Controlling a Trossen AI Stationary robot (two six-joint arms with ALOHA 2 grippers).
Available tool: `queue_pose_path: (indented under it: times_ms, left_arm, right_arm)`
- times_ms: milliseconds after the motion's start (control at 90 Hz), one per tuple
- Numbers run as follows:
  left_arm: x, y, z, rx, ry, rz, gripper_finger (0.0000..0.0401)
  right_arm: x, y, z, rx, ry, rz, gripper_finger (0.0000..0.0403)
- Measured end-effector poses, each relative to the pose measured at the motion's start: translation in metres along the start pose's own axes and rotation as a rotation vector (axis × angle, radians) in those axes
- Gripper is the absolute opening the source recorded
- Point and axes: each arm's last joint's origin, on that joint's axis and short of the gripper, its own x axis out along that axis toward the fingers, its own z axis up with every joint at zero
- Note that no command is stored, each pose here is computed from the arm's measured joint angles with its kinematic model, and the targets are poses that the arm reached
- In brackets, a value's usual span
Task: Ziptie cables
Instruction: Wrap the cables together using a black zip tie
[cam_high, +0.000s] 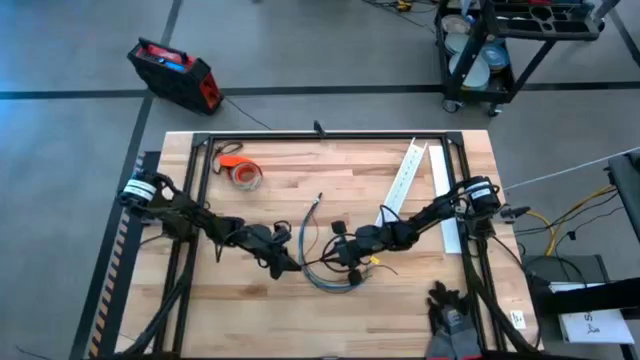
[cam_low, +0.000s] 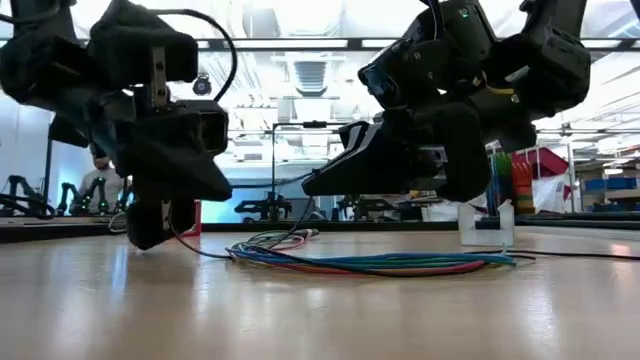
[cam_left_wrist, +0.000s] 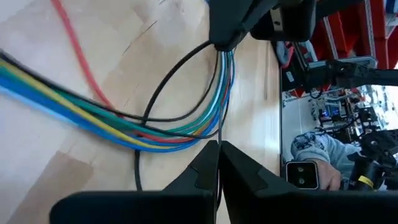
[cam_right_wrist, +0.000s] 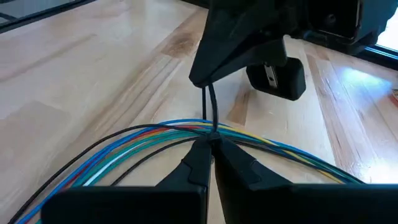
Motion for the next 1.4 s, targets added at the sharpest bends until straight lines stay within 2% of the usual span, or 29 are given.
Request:
queue_pose_path:
  times_ms: [267,556,944,1400]
  left_arm:
    - [0.008,-0.007,0.016,0.05,0.019,0.03,0.0]
    - [0.008,-0.014,0.015,0.062,0.019,-0.042,0.0]
    - [0.01,-0.021,0.006,0.09,0.059,-0.084,0.0]
    - [0.008,-0.013,0.01,0.154,0.016,-0.019,0.0]
  right_arm:
    - [0.0,0.0,0.0,0.001,0.005,0.0,0.0]
    - [0.0,0.001,-0.003,0.0,0.031,0.005,0.0]
    - [0.0,0.0,-0.002,-0.002,0.028,0.006,0.0]
    - [0.0,0.0,-0.002,0.001,0.023,0.004,0.0]
